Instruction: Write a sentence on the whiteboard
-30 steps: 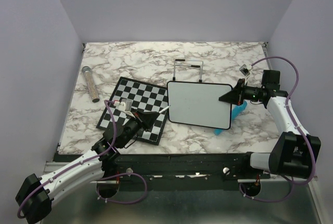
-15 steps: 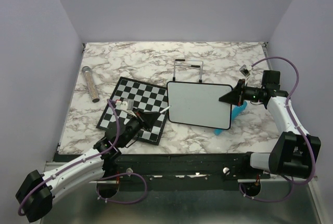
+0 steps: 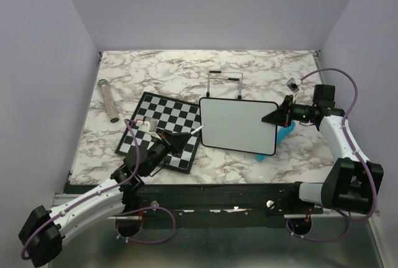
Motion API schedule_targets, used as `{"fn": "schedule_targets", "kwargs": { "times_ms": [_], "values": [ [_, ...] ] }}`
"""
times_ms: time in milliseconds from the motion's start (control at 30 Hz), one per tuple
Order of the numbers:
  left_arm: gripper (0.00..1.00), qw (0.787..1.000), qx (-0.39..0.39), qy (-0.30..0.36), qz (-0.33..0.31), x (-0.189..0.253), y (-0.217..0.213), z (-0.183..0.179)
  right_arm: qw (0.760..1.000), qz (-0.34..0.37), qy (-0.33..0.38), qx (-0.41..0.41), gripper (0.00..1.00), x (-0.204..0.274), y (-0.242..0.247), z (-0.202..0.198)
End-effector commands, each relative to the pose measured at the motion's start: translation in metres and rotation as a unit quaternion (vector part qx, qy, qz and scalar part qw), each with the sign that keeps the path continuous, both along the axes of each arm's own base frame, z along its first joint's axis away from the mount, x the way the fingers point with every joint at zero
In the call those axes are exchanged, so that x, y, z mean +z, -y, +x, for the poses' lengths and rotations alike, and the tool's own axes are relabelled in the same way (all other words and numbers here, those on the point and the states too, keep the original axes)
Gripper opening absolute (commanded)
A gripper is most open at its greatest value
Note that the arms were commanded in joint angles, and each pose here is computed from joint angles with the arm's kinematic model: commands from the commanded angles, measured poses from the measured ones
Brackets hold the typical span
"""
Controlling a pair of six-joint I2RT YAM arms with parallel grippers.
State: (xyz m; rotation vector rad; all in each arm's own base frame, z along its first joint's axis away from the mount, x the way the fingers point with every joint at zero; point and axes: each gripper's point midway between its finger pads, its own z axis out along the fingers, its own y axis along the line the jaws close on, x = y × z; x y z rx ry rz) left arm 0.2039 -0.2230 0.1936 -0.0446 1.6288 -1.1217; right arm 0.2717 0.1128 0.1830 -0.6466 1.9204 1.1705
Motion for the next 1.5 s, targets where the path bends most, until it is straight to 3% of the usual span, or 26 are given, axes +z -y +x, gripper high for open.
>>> {"fn": "schedule_targets", "kwargs": {
  "times_ms": [0, 867, 1467],
  "values": [
    [0.0, 1.0, -0.003, 0.014, -0.014, 0.012, 0.0, -0.001, 0.999, -0.042, 0.033, -0.01, 0.01, -0.004, 0.009, 0.009],
    [0.0, 0.999, -0.016, 0.009, -0.044, 0.008, 0.007, 0.005, 0.998, -0.051, 0.036, -0.017, 0.01, -0.004, 0.011, 0.011],
    [0.0, 0.998, 0.002, 0.002, -0.07, 0.012, -0.013, 0.011, 0.998, -0.047, 0.033, -0.018, 0.01, -0.005, 0.011, 0.012]
  ]
}}
